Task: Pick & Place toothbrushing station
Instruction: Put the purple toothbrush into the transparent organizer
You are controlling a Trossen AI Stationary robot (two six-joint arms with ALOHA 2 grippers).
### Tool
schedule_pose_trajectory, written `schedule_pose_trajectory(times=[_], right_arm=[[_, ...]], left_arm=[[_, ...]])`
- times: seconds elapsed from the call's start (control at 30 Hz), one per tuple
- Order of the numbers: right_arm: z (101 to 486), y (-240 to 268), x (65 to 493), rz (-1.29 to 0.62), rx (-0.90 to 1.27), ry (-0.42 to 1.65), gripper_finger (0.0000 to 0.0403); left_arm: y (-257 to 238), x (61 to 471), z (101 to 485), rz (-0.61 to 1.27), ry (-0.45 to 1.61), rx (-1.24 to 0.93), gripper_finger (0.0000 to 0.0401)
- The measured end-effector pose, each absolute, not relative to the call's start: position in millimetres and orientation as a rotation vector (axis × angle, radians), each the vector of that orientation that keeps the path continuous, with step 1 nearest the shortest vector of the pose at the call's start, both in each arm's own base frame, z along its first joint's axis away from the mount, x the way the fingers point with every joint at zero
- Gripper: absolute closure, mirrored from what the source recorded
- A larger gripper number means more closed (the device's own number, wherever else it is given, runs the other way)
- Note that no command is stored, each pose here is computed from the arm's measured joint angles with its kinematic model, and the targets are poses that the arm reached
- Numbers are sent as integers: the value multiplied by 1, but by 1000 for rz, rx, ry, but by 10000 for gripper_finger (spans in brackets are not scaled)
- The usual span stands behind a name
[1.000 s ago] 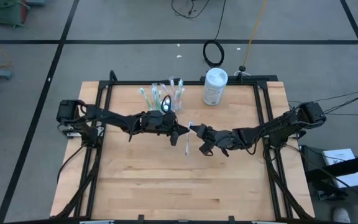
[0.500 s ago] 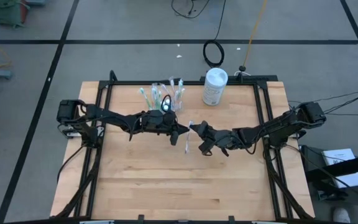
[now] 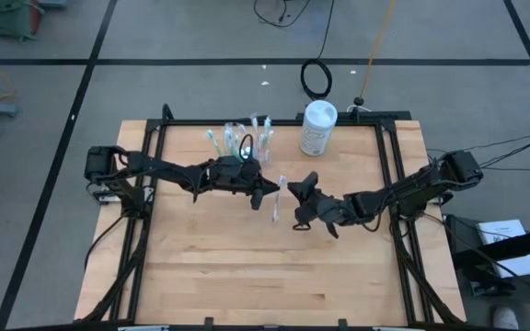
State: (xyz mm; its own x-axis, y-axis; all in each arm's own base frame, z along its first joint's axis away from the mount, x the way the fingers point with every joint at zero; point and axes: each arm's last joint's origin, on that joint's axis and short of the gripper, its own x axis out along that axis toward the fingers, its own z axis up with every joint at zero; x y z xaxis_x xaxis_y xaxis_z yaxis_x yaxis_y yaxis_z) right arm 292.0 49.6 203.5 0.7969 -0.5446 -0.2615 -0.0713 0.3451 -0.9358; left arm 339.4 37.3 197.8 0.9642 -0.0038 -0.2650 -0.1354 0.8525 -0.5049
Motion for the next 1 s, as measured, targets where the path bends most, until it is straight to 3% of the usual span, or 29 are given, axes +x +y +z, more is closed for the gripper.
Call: schedule_pose_trajectory(times=[0.2,0.33,0.6,0.8,1.0], right_arm=[[195,47,285,-504,-976,668,343],[188,43,279,-512,-768,684,343],[203,34,251,-318,-288,735,344],[222,30,214,-230,-50,565,344],[207,27,182,-51,85,196,344]], left_arm=[[45,331,216,32,228,-462,395],[46,314,245,41,185,-347,387],[50,264,293,390,163,-92,393],[61,234,293,561,199,-13,395],[80,210,266,617,88,-65,397]])
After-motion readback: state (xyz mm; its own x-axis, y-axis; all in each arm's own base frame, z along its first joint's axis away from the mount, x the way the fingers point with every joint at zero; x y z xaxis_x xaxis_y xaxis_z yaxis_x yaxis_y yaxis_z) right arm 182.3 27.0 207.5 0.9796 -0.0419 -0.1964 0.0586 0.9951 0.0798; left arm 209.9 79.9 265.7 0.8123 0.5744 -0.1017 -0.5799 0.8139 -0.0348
